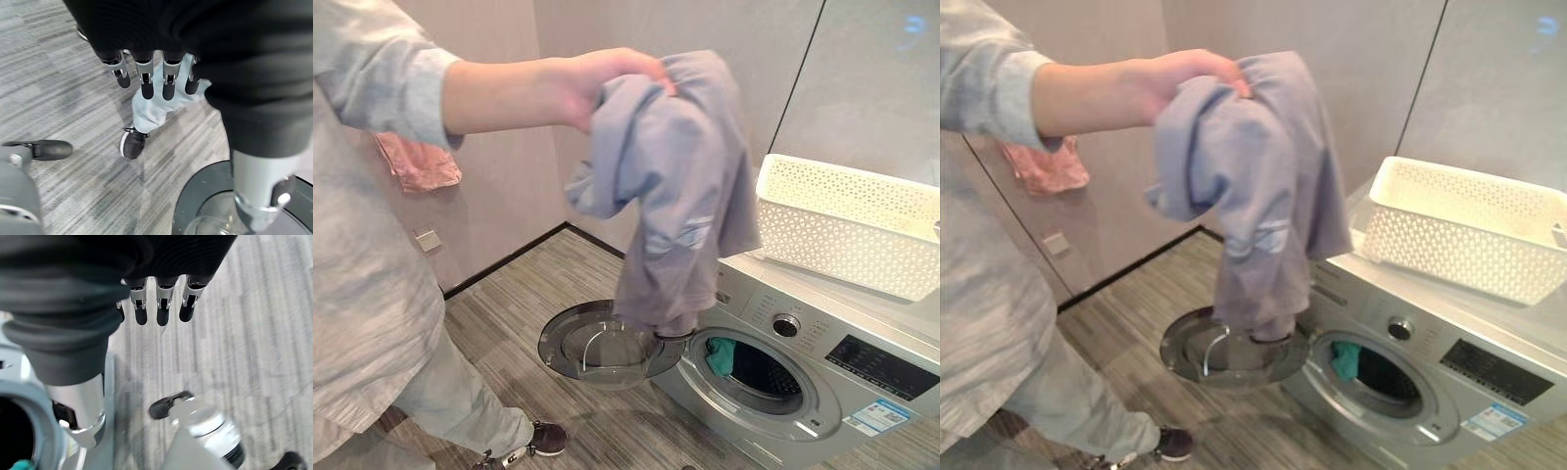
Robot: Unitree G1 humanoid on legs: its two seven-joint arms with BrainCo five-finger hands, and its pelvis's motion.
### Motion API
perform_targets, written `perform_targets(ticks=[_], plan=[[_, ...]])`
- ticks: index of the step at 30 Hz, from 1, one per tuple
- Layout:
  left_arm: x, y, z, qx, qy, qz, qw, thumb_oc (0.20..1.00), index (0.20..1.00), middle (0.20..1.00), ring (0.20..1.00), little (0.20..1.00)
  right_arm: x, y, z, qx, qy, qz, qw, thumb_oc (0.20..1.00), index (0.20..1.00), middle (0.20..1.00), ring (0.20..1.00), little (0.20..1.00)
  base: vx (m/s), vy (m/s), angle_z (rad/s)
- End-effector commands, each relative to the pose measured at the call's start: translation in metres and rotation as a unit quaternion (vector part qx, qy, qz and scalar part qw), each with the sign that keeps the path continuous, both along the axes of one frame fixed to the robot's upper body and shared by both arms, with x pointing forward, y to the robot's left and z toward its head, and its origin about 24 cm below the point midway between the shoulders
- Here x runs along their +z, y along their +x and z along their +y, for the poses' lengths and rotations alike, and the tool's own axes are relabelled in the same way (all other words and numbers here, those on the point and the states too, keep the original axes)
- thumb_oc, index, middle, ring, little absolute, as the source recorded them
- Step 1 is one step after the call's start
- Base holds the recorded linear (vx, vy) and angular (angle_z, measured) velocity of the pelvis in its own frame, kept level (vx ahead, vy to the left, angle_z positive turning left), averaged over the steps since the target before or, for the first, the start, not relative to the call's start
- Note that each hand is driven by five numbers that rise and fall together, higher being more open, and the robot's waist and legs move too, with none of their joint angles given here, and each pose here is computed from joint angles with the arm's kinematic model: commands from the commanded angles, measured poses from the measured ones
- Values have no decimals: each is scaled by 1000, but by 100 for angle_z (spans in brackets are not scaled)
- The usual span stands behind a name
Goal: Grab the laundry basket,head to the washer,open it,put in the laundry and shut it.
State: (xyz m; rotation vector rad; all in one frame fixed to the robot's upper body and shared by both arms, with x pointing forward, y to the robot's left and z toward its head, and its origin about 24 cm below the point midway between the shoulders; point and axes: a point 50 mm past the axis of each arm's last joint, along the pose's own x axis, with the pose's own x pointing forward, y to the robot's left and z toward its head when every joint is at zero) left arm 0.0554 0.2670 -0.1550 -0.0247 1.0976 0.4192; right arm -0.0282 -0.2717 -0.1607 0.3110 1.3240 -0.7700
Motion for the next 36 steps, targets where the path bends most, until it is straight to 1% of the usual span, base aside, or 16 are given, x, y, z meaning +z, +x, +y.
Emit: perform_targets(ticks=[1, 7, 10, 14, 16, 17, 18, 20, 23, 26, 28, 29, 30, 31, 32, 36], plan=[[0, -3, 5, 22, 6, 2, 1000, 1000, 1000, 1000, 1000, 1000, 3, 29, -12, -55, -32, -52, 997, 1000, 1000, 1000, 1000, 1000, 0, 0, 0], [1, -11, 10, 42, 12, 10, 999, 1000, 1000, 1000, 1000, 1000, 14, 28, -39, -161, -85, -93, 979, 1000, 1000, 1000, 1000, 1000, -2, 4, -1], [2, -9, 12, 45, 14, 5, 999, 1000, 1000, 1000, 1000, 1000, 20, 29, -50, -182, -107, -105, 972, 1000, 1000, 1000, 1000, 1000, -13, 13, -6], [5, 1, 15, 41, 19, -13, 999, 1000, 1000, 1000, 1000, 1000, 41, 13, -89, -268, -168, -120, 941, 1000, 1000, 1000, 1000, 1000, -19, 26, -9], [5, 4, 15, 41, 18, -19, 999, 1000, 1000, 1000, 1000, 1000, 50, 8, -101, -280, -190, -125, 933, 1000, 1000, 1000, 1000, 1000, -10, 19, -14], [5, 4, 15, 41, 18, -19, 999, 1000, 1000, 1000, 1000, 1000, 50, 8, -101, -280, -190, -125, 933, 1000, 1000, 1000, 1000, 1000, -40, 43, -16], [7, 9, 16, 38, 24, -28, 999, 1000, 1000, 1000, 1000, 1000, 71, 14, -128, -274, -246, -156, 916, 1000, 1000, 1000, 1000, 1000, -34, 32, -10], [8, 10, 17, 38, 25, -32, 998, 1000, 1000, 1000, 1000, 1000, 84, 16, -141, -262, -279, -168, 908, 1000, 1000, 1000, 1000, 1000, -38, 49, -6], [8, 11, 15, 29, 25, -37, 999, 1000, 1000, 1000, 1000, 1000, 129, 53, -170, -180, -374, -237, 878, 1000, 1000, 1000, 1000, 1000, -20, 52, -17], [8, 13, 14, 20, 24, -39, 999, 1000, 1000, 1000, 1000, 1000, 173, 95, -178, -113, -436, -320, 834, 1000, 1000, 1000, 1000, 1000, -7, 57, -12], [9, 15, 13, 11, 20, -43, 999, 1000, 1000, 1000, 1000, 1000, 225, 131, -173, -40, -505, -385, 771, 1000, 1000, 1000, 1000, 1000, -24, 73, 0], [9, 16, 13, 11, 21, -44, 999, 1000, 1000, 1000, 1000, 1000, 224, 132, -173, -40, -505, -384, 772, 1000, 1000, 1000, 1000, 1000, -38, 76, 3], [10, 19, 14, -1, 22, -47, 999, 1000, 1000, 1000, 1000, 1000, 265, 155, -167, 13, -551, -426, 717, 1000, 1000, 1000, 1000, 1000, -19, 86, 3], [10, 19, 13, -11, 21, -45, 999, 1000, 1000, 1000, 1000, 1000, 286, 164, -162, 32, -569, -451, 687, 1000, 1000, 1000, 1000, 1000, -19, 86, 1], [11, 19, 13, -11, 21, -45, 999, 1000, 1000, 1000, 1000, 1000, 286, 163, -162, 32, -569, -451, 687, 1000, 1000, 1000, 1000, 1000, -9, 88, -3], [11, 28, 4, -93, 12, -42, 995, 1000, 1000, 1000, 1000, 1000, 380, 193, -137, 132, -655, -510, 542, 1000, 1000, 1000, 1000, 1000, -8, 148, 12]])
